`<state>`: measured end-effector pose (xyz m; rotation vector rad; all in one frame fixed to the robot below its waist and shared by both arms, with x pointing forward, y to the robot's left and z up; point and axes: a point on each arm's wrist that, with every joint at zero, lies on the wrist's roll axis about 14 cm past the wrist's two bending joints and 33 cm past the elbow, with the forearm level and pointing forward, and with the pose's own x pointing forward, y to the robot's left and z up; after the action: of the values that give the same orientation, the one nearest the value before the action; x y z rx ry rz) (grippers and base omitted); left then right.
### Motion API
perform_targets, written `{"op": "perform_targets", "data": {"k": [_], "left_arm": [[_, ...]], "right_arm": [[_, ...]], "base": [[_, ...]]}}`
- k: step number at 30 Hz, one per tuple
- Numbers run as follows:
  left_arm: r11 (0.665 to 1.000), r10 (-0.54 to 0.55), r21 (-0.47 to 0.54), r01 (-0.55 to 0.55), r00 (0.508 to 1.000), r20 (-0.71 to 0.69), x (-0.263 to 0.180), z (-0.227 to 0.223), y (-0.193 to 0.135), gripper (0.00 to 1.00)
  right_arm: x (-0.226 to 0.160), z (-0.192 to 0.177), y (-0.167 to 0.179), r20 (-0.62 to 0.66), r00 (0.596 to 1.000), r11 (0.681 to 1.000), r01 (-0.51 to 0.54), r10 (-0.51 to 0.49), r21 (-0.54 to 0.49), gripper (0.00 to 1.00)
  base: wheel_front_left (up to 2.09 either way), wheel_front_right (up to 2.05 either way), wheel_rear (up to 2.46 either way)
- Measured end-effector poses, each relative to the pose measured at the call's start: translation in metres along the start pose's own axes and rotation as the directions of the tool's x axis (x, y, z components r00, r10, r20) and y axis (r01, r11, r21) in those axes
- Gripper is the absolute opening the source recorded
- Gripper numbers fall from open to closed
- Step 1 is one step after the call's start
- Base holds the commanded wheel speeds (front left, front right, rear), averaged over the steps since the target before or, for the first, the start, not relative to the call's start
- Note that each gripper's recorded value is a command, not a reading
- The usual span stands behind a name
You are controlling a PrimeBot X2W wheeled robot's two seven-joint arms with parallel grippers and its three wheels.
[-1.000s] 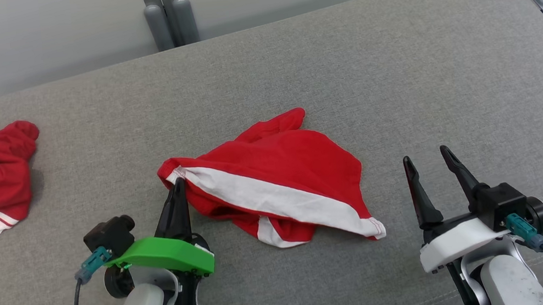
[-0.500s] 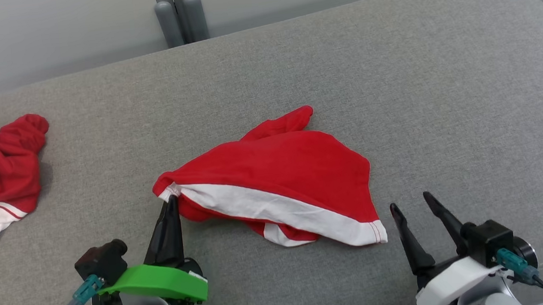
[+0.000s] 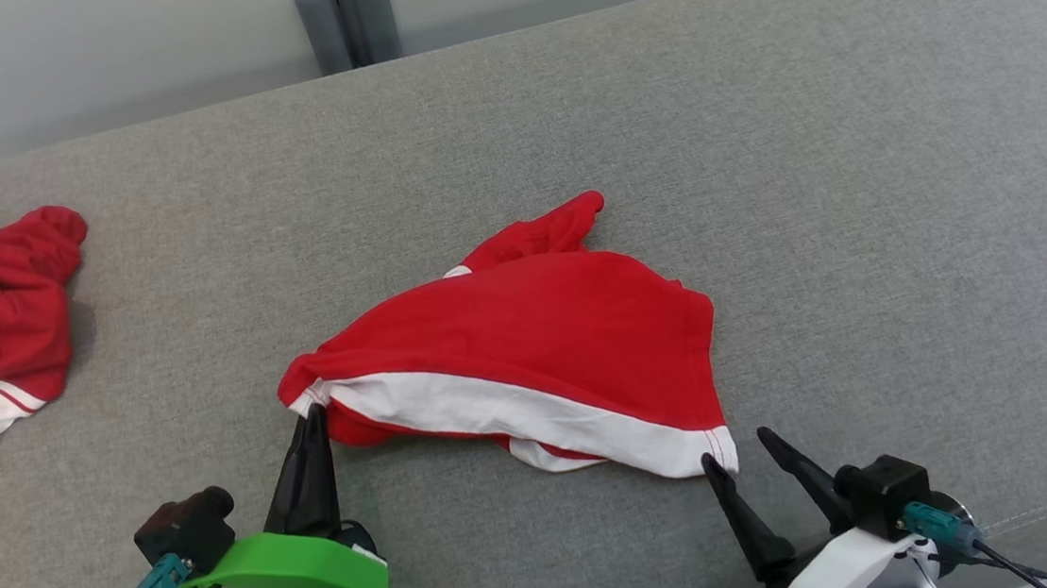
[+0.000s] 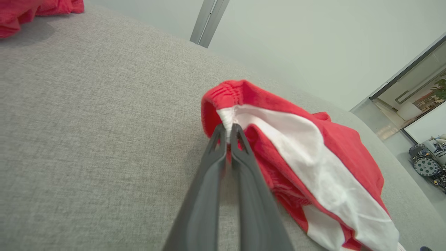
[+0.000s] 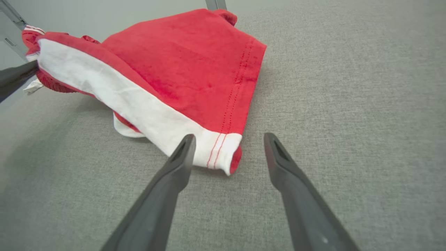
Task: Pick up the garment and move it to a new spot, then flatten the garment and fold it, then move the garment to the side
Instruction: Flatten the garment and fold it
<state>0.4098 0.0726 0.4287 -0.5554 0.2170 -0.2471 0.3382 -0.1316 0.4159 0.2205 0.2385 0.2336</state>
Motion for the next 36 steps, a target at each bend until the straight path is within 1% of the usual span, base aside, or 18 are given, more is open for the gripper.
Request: {"op": "perform_targets", "data": {"k": [5, 7, 8, 9, 10, 11, 12, 14, 15, 16, 17, 21, 26, 31, 36], "left_arm": [[1.0, 0.019, -0.001, -0.019, 1.0, -0.005, -0.002, -0.002, 0.006, 0.0], [1.0, 0.024, 0.001, -0.024, 1.0, -0.007, -0.003, -0.003, 0.008, 0.0], [1.0, 0.025, 0.002, -0.025, 1.0, -0.007, -0.004, -0.003, 0.008, 0.0], [1.0, 0.027, 0.001, -0.027, 1.0, -0.007, -0.004, -0.003, 0.009, 0.0], [1.0, 0.03, 0.001, -0.03, 1.0, -0.007, -0.004, -0.003, 0.009, 0.0], [1.0, 0.031, 0.0, -0.031, 0.999, -0.008, -0.005, -0.004, 0.01, 0.0], [0.999, 0.032, 0.001, -0.032, 0.999, -0.008, -0.005, -0.004, 0.011, 0.0], [0.999, 0.034, 0.003, -0.034, 0.999, -0.006, -0.005, -0.003, 0.012, 0.0], [0.999, 0.035, 0.003, -0.035, 0.999, -0.005, -0.006, -0.003, 0.012, 0.0], [0.999, 0.036, 0.003, -0.036, 0.999, -0.003, -0.005, -0.002, 0.012, 0.0], [0.999, 0.035, 0.004, -0.035, 0.999, 0.0, -0.005, -0.002, 0.011, 0.0], [1.0, 0.029, 0.007, -0.029, 0.999, 0.023, -0.004, 0.006, 0.01, 0.0], [1.0, -0.007, 0.019, 0.005, 0.996, 0.084, -0.002, 0.026, 0.0, 0.0], [0.996, -0.075, 0.068, 0.065, 0.984, 0.16, -0.005, 0.056, -0.016, 0.0], [0.979, -0.179, 0.139, 0.15, 0.958, 0.223, -0.014, 0.092, -0.04, 0.0]], "right_arm": [[0.009, -0.014, 0.01, -0.054, 0.997, 0.999, -0.047, 0.047, -0.011, 1.0], [0.012, -0.019, 0.012, -0.074, 0.996, 0.998, -0.059, 0.058, -0.011, 0.85], [0.013, -0.02, 0.013, -0.078, 0.995, 0.998, -0.062, 0.061, -0.008, 0.75], [0.015, -0.022, 0.015, -0.087, 0.994, 0.998, -0.069, 0.069, -0.005, 0.69], [0.016, -0.023, 0.017, -0.09, 0.993, 0.997, -0.073, 0.072, -0.002, 0.53], [0.016, -0.024, 0.017, -0.093, 0.993, 0.997, -0.073, 0.074, 0.009, 0.46], [0.017, -0.025, 0.018, -0.095, 0.993, 0.997, -0.075, 0.076, 0.016, 0.42], [0.019, -0.025, 0.018, -0.095, 0.992, 0.997, -0.077, 0.079, 0.02, 0.29], [0.02, -0.024, 0.019, -0.094, 0.992, 0.997, -0.079, 0.081, 0.021, 0.2], [0.02, -0.022, 0.019, -0.09, 0.993, 0.997, -0.079, 0.081, 0.025, 0.13], [0.021, -0.02, 0.018, -0.082, 0.993, 0.997, -0.079, 0.081, 0.024, 0.0], [0.026, 0.002, 0.019, -0.011, 0.996, 0.996, -0.083, 0.083, 0.031, 0.0], [0.03, 0.05, 0.02, 0.13, 0.987, 0.995, -0.097, 0.095, 0.012, 0.0], [0.026, 0.101, 0.017, 0.273, 0.956, 0.994, -0.104, 0.111, -0.041, 0.0], [0.013, 0.155, 0.014, 0.408, 0.903, 0.988, -0.093, 0.135, -0.121, 0.0]], "base": [[0.0, 0.0, 0.0], [0.0, 0.0, 0.0], [0.0, 0.0, 0.0], [0.0, 0.0, 0.0], [0.0, 0.0, 0.0], [0.0, 0.0, 0.0], [0.0, 0.0, 0.0], [0.0, 0.0, 0.0], [0.0, 0.0, 0.0], [0.0, 0.0, 0.0], [0.0, 0.0, 0.0], [0.0, 0.0, 0.0], [0.0, 0.0, 0.0], [0.0, 0.0, 0.0], [0.0, 0.0, 0.0]]}}
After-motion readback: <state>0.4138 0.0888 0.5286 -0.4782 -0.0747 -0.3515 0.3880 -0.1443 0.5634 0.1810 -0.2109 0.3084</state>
